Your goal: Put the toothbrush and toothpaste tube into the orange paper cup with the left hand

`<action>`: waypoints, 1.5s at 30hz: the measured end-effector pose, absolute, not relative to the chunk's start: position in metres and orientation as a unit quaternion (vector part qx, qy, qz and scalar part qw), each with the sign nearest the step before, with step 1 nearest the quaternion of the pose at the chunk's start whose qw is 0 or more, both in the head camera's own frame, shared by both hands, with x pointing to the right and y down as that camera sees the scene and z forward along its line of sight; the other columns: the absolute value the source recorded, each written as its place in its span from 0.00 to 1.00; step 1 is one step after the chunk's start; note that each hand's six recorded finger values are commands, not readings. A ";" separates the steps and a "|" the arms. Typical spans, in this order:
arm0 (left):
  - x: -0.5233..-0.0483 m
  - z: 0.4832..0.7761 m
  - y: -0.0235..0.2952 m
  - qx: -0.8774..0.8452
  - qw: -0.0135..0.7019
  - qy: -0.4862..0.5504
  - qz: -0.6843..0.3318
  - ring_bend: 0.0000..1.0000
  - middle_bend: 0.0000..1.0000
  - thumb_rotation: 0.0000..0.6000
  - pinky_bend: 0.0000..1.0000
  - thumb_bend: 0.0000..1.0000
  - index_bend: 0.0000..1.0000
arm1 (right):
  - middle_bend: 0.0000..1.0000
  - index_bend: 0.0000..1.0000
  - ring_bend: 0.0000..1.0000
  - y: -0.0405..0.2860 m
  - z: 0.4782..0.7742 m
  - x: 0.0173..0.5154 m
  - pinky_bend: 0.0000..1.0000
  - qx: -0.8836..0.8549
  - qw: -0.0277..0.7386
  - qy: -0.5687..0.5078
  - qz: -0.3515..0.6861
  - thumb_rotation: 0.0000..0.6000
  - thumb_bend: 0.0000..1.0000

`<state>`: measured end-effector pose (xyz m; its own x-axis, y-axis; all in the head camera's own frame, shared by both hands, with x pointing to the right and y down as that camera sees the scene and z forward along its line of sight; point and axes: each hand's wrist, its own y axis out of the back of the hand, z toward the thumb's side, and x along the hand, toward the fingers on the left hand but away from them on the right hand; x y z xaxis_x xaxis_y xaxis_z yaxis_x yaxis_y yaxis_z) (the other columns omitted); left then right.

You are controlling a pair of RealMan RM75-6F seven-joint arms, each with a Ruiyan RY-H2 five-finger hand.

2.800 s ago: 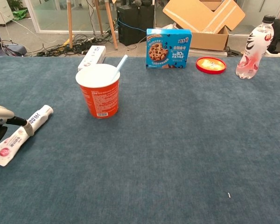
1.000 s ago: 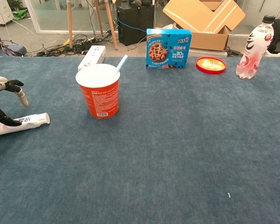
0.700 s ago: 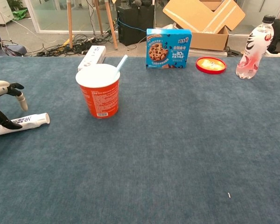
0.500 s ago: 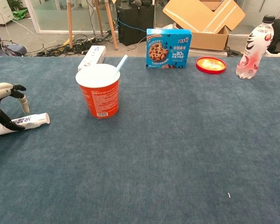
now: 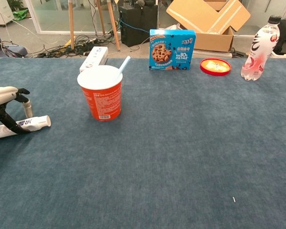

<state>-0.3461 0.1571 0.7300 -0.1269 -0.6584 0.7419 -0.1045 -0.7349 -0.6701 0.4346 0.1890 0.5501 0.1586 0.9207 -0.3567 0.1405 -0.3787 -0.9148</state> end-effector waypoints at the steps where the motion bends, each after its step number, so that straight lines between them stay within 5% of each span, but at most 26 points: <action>1: -0.346 0.730 0.156 -0.628 0.201 0.304 -0.687 0.00 0.01 1.00 0.00 0.16 0.46 | 0.26 0.22 0.22 0.189 0.550 0.435 0.52 -0.657 0.384 -0.403 0.508 1.00 0.17; 45: -0.352 0.737 0.158 -0.614 0.198 0.309 -0.698 0.00 0.07 1.00 0.00 0.18 0.64 | 0.26 0.22 0.22 0.189 0.550 0.435 0.52 -0.658 0.383 -0.404 0.507 1.00 0.17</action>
